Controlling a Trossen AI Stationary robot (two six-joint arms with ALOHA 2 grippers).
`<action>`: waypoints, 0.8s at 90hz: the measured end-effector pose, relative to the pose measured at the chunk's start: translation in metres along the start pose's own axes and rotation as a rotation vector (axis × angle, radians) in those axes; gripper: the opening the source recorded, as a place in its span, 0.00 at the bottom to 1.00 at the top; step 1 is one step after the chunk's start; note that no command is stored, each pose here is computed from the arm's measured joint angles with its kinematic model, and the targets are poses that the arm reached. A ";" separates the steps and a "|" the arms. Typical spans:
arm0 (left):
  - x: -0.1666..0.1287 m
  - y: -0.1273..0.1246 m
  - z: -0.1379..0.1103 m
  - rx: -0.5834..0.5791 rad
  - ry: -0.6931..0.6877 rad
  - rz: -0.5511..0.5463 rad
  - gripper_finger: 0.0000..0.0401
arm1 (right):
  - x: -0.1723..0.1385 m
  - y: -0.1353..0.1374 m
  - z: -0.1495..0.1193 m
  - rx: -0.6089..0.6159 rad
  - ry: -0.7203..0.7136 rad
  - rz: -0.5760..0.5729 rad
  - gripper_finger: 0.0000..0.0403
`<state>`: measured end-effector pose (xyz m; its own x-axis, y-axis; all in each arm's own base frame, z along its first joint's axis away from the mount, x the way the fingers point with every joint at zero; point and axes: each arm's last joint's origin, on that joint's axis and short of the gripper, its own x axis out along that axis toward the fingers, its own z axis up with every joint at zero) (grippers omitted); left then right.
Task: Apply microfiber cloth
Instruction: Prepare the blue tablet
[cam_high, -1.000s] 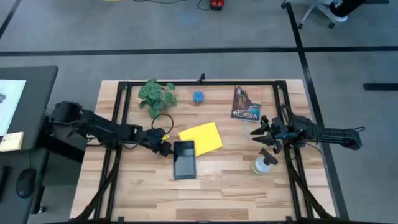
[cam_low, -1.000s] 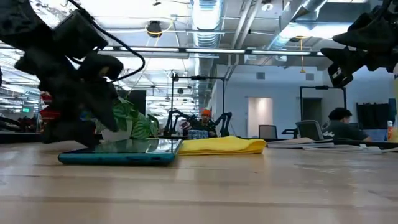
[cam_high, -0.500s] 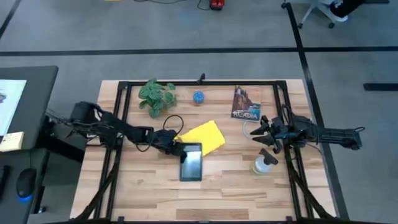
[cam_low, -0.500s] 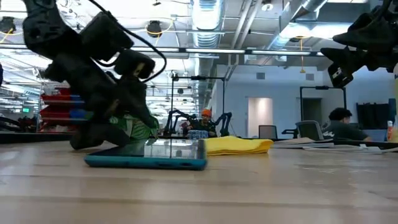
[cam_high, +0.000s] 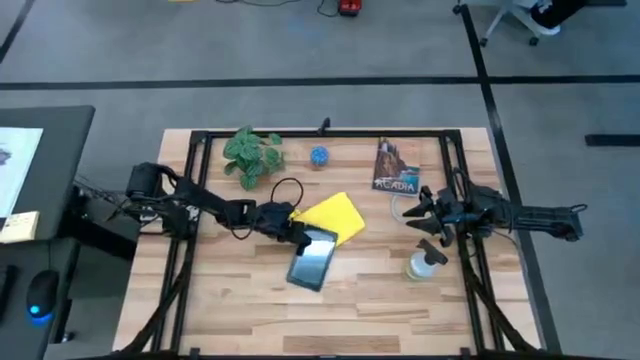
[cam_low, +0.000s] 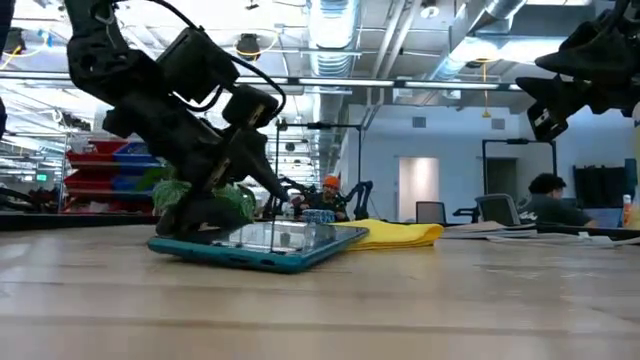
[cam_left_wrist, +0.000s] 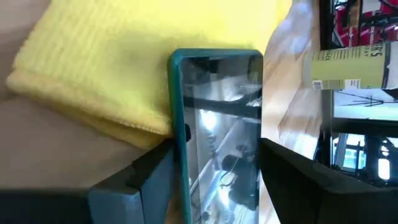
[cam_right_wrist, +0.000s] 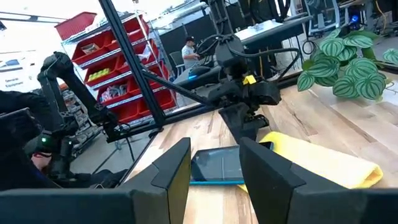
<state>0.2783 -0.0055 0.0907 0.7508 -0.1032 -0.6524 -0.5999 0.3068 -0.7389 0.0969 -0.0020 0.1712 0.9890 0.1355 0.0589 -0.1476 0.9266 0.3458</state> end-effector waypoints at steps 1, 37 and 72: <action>0.000 0.000 0.000 0.003 0.000 0.002 0.51 | 0.000 0.000 0.000 0.000 0.000 0.000 0.31; 0.011 -0.037 0.009 0.182 0.131 0.014 0.51 | 0.000 0.000 0.000 0.000 0.000 0.000 0.31; 0.011 -0.040 0.009 0.172 0.161 0.049 0.50 | 0.000 0.000 0.000 0.000 0.000 0.000 0.31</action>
<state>0.3130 -0.0101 0.1150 0.6599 -0.2292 -0.7155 -0.5685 0.4704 -0.6749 0.0969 -0.0020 0.1712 0.9890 0.1355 0.0594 -0.1478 0.9266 0.3457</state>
